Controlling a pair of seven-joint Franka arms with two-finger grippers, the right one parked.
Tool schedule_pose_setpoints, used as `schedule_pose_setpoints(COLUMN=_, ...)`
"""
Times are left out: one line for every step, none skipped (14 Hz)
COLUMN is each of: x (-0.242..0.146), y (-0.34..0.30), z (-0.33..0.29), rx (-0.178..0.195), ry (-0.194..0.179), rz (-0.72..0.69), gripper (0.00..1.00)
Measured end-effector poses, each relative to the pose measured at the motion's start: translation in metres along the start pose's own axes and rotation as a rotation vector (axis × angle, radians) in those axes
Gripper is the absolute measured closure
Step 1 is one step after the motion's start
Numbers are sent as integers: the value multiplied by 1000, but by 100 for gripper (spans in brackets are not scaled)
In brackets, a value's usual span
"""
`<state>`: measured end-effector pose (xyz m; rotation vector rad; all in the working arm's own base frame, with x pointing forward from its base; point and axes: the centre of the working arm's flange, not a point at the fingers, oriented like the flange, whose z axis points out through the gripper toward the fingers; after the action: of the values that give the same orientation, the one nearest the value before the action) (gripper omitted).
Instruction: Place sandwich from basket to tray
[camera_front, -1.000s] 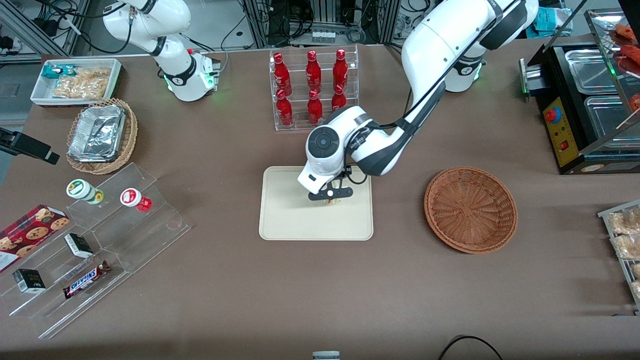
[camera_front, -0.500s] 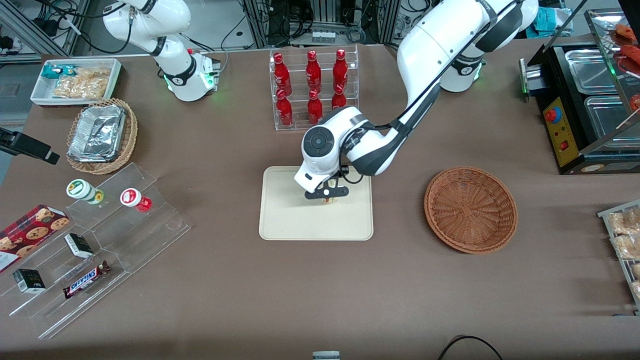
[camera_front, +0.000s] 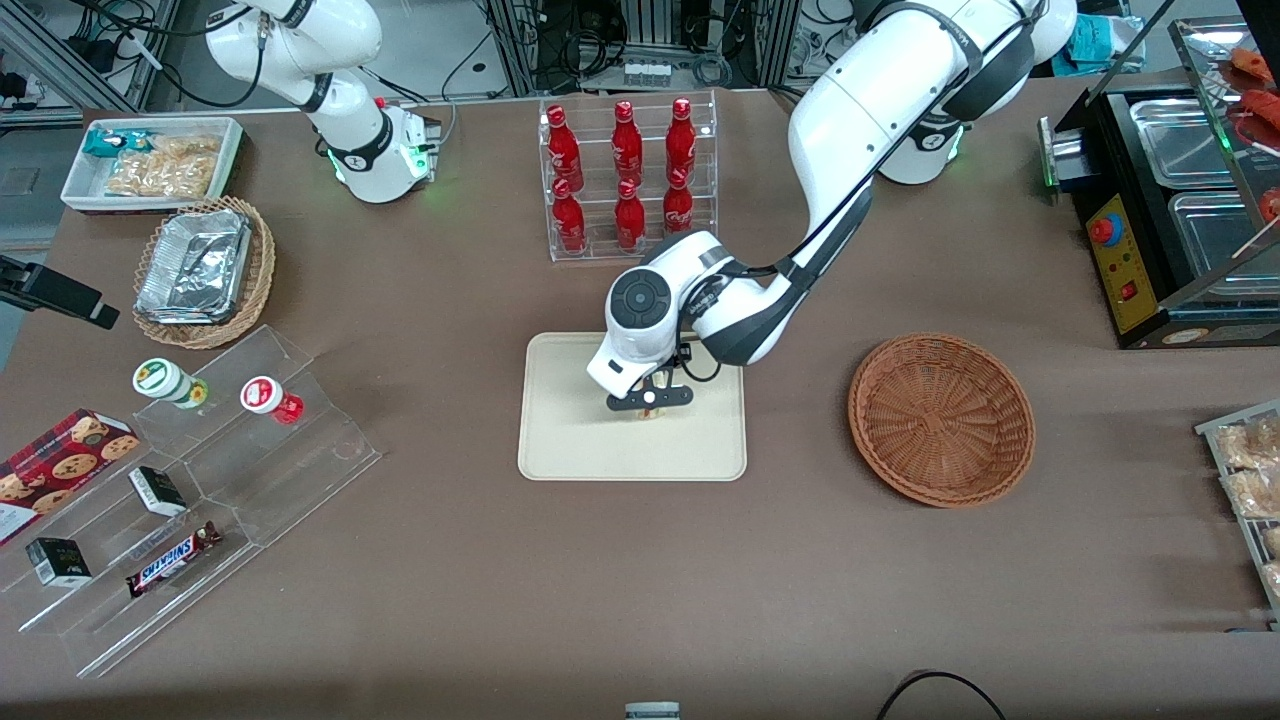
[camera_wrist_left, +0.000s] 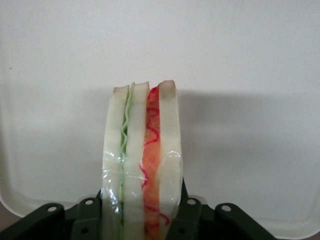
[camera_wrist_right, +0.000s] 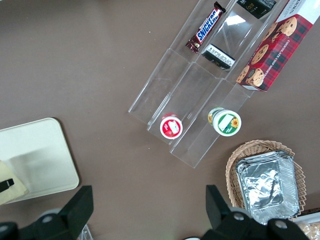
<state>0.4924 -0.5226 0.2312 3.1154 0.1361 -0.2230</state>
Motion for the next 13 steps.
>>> schedule_pose_setpoints(x=1, y=0, z=0, rx=-2, ry=1, rz=-2, gripper=44)
schedule_pose_setpoints(x=2, y=1, z=-2, rx=-6, ry=4, rz=-6, gripper=40)
schedule_pose_setpoints(x=4, y=2, z=-5, rx=-11, ry=8, rz=-10, gripper=31)
schedule_pose_setpoints(x=6, y=2, z=-9, rx=-15, ry=14, rz=-14, gripper=20)
schedule_pose_setpoints(x=9, y=2, z=-13, rx=-17, ry=20, rz=-19, gripper=11)
schedule_pose_setpoints(x=14, y=0, z=-20, rx=-11, ry=24, rz=-27, gripper=1)
schedule_pose_setpoints(x=19, y=-3, z=-31, rx=0, ry=26, rz=-36, gripper=0)
schedule_pose_setpoints(x=24, y=-6, z=-47, rx=13, ry=28, rz=-45, gripper=0)
schedule_pose_setpoints(x=30, y=-12, z=-69, rx=21, ry=42, rz=-61, gripper=0)
schedule_pose_setpoints(x=40, y=-22, z=-91, rx=31, ry=70, rz=-87, gripper=0)
schedule_pose_setpoints(x=55, y=-41, z=-115, rx=36, ry=104, rz=-127, gripper=0)
schedule_pose_setpoints(x=69, y=-60, z=-134, rx=43, ry=127, rz=-167, gripper=0)
schedule_pose_setpoints(x=83, y=-84, z=-149, rx=64, ry=145, rz=-212, gripper=0)
